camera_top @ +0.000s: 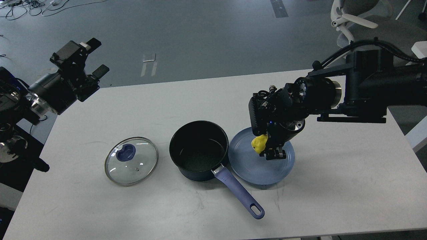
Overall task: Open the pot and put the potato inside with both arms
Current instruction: 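Lift the potato and carry it over the open saucepan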
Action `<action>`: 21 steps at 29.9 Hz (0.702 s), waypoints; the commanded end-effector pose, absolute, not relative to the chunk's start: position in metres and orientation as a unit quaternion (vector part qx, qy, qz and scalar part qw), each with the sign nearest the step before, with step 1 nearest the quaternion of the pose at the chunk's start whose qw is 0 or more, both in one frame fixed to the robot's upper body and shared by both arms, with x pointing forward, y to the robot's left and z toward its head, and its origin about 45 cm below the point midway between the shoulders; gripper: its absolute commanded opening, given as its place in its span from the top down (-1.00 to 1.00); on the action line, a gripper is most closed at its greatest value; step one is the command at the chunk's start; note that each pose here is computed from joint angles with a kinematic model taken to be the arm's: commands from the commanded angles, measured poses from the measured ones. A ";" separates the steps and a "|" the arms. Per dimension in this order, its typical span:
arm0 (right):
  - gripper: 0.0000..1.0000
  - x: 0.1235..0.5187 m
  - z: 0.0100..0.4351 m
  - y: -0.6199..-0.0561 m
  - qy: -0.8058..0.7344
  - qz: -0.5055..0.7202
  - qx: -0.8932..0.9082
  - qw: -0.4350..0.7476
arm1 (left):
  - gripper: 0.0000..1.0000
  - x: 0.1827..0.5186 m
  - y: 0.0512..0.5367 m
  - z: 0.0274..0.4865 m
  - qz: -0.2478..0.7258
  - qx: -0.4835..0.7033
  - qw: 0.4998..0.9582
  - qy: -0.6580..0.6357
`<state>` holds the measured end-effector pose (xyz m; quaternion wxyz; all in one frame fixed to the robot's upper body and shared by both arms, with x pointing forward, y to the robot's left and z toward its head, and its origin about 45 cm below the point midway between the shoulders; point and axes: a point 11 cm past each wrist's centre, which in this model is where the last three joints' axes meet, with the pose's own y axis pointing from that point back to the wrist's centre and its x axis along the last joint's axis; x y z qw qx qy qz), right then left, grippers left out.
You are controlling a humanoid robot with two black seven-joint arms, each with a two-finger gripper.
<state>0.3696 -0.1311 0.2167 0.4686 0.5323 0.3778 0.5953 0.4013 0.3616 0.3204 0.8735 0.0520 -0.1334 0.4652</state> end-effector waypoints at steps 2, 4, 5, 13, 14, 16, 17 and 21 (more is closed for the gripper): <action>0.25 0.388 0.250 -0.117 0.335 0.599 0.549 0.477 | -0.95 0.402 0.360 0.322 0.464 0.050 0.874 -0.134; 0.25 0.391 0.252 -0.112 0.331 0.602 0.548 0.477 | -0.95 0.402 0.359 0.321 0.463 0.049 0.875 -0.133; 0.25 0.391 0.251 -0.100 0.333 0.606 0.546 0.473 | -0.95 0.402 0.359 0.321 0.463 0.049 0.875 -0.133; 0.25 0.378 0.240 -0.042 0.331 0.604 0.579 0.436 | -0.95 0.402 0.359 0.321 0.463 0.048 0.875 -0.133; 0.25 0.378 0.240 -0.039 0.329 0.604 0.581 0.436 | -0.95 0.402 0.359 0.321 0.463 0.048 0.875 -0.133; 0.25 0.378 0.240 -0.035 0.323 0.600 0.590 0.433 | -0.95 0.402 0.359 0.321 0.463 0.048 0.875 -0.133; 0.25 0.379 0.241 -0.035 0.319 0.598 0.594 0.433 | -0.95 0.402 0.359 0.321 0.463 0.048 0.875 -0.133; 0.25 0.381 0.242 -0.034 0.311 0.595 0.600 0.434 | -0.95 0.402 0.358 0.321 0.463 0.047 0.875 -0.132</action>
